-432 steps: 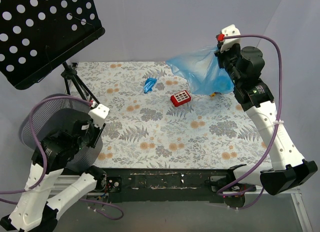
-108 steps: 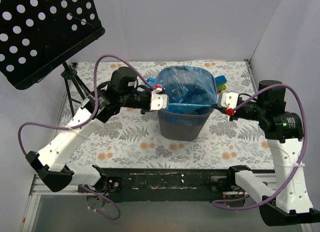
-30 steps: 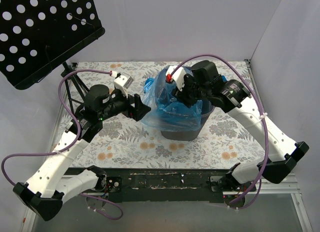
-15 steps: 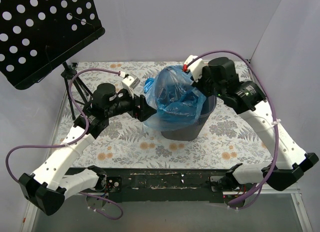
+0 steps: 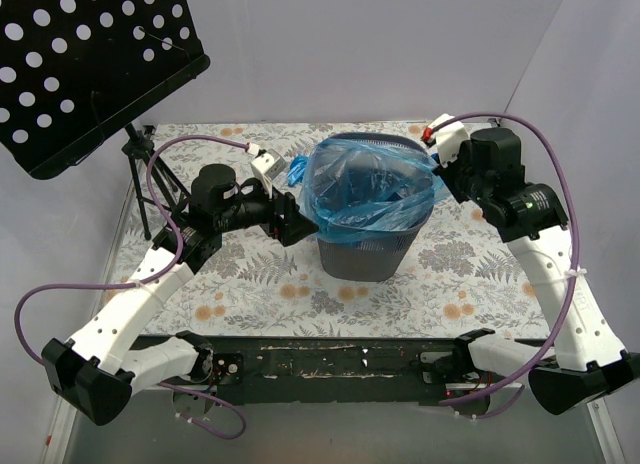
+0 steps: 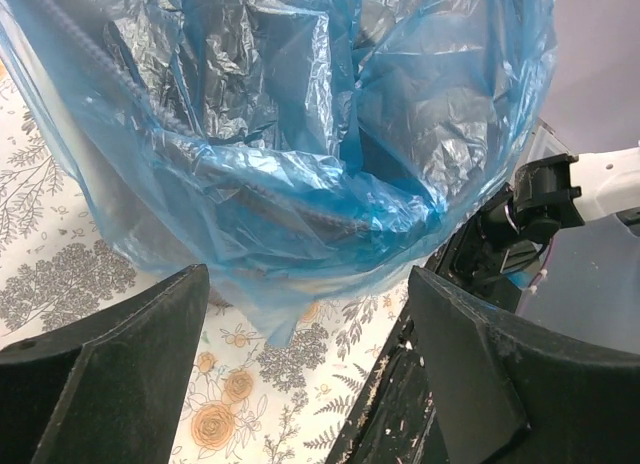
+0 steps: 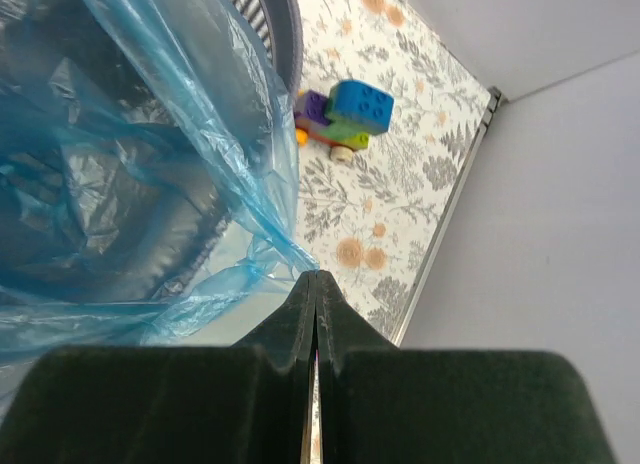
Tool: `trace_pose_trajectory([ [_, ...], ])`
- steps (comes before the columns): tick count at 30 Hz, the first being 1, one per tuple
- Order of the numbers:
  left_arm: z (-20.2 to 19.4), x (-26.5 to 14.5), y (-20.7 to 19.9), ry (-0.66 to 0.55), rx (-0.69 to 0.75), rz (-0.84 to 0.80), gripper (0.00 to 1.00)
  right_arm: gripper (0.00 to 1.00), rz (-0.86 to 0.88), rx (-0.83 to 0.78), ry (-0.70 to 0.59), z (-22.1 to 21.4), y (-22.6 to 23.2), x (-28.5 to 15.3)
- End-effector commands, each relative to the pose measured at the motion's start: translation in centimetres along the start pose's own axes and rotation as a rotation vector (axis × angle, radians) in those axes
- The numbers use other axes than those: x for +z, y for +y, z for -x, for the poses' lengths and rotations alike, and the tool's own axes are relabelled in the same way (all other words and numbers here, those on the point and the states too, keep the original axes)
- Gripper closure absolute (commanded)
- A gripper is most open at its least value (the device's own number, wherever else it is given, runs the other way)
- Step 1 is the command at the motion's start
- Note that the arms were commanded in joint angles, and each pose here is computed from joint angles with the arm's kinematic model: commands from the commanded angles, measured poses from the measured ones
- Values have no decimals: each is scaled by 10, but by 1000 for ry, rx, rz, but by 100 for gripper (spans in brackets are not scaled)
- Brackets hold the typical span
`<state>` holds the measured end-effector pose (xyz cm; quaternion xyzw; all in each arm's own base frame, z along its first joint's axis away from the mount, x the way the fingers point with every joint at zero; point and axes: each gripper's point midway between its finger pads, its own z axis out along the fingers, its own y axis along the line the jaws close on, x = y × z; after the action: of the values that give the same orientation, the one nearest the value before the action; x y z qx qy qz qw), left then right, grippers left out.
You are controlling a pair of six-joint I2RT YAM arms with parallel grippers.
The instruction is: Put the trash bags into the trash bin
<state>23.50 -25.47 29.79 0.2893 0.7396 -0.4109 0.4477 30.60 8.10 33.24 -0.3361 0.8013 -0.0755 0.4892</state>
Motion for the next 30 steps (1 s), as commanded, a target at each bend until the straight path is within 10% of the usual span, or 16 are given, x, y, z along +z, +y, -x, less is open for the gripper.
trace_pose_trajectory([
  [1, 4, -7, -11, -18, 21, -50, 18, 99, -27, 23, -35, -7, -4, -4],
  [18, 101, -21, -23, -216, 347, -16, 17, 99, 28, 91, -128, -24, 19, -24],
  [30, 143, 57, 22, -190, 567, -24, 17, 99, 47, 117, -139, -48, 35, -12],
])
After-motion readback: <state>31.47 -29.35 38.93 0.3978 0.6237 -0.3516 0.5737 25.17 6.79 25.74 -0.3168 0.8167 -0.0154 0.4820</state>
